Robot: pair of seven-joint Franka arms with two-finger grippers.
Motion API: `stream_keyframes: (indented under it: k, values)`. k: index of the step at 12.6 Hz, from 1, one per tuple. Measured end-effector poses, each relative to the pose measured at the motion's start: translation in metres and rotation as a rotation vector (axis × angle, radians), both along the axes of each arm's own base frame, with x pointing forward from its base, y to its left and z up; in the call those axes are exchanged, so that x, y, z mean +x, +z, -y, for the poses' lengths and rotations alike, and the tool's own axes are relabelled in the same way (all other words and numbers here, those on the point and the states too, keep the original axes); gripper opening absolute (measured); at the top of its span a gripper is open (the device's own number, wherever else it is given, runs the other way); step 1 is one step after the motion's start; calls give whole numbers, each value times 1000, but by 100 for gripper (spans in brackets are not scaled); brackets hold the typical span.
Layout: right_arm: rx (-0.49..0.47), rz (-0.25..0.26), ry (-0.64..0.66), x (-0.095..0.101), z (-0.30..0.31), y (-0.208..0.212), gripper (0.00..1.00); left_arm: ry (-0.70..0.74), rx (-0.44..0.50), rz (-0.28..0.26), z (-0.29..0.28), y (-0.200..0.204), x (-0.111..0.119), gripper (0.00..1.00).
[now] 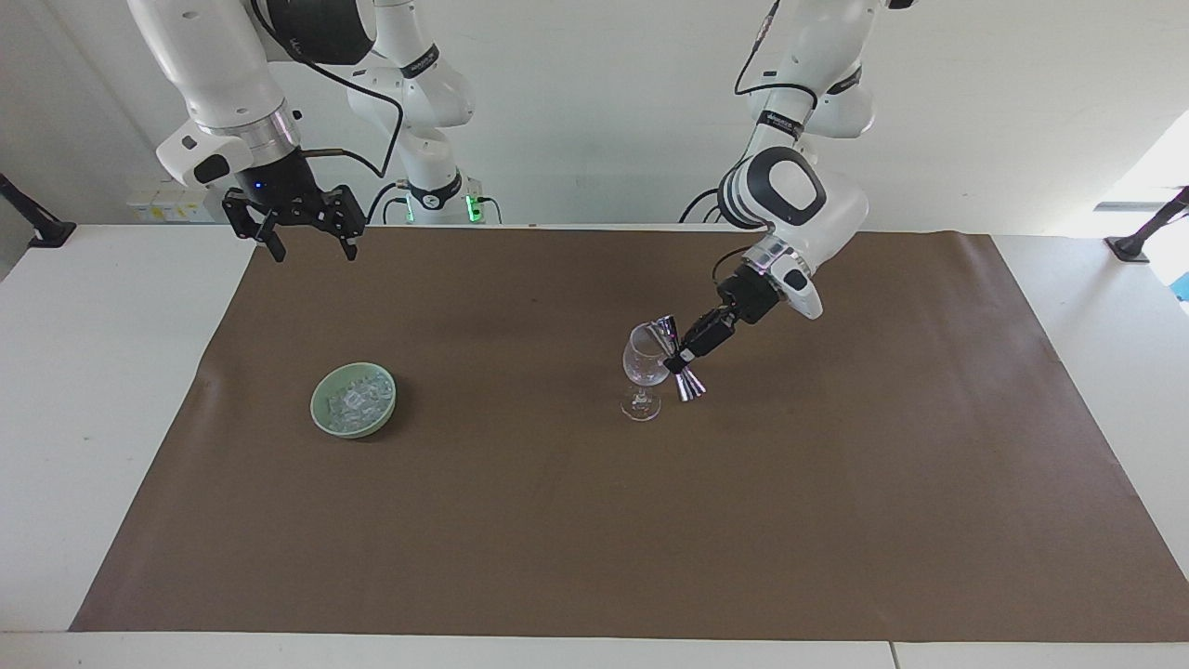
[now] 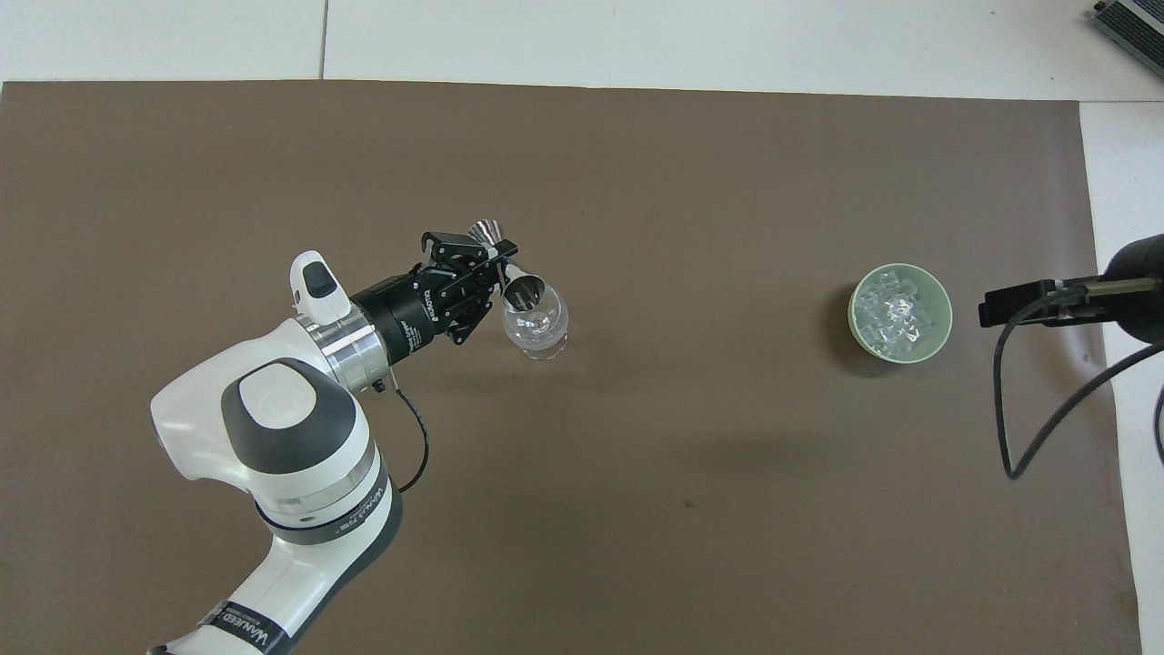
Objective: Pour wine and add ice with both arms
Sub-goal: 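Tilt the jigger with the left gripper to pour into the glass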
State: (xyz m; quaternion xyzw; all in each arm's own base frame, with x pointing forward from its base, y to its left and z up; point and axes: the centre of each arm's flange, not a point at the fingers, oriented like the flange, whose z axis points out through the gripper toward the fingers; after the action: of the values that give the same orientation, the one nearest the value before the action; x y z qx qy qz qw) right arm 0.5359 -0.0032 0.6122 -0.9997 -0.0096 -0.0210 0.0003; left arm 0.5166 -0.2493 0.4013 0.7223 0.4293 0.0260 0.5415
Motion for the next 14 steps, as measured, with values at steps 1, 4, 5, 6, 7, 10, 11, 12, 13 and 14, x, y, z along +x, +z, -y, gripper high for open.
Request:
stream_keyframes:
  k: [1,4,5,6,7,10,11,12,13,14]
  values:
    - [0,0,0,0,0,0,100,-6,7,10,0,0,0,22]
    - [0,0,0,0,0,0,100,-28,35,45,0,-2,-1,22]
    - [0,0,0,0,0,0,100,-34,42,55,0,-2,-1,22]
    - [0,0,0,0,0,0,100,-40,49,64,0,-2,-1,22]
    - [0,0,0,0,0,0,100,-44,55,72,0,-2,-1,22]
    - [0,0,0,0,0,0,100,-54,69,92,-1,-2,-1,22]
    - [0,0,0,0,0,0,100,-57,72,97,-1,-2,-1,22]
    - [0,0,0,0,0,0,100,-63,79,107,-1,-2,-1,22]
    - [0,0,0,0,0,0,100,-70,87,120,-1,-2,-1,22]
    - [0,0,0,0,0,0,100,-74,93,128,-1,-2,-1,22]
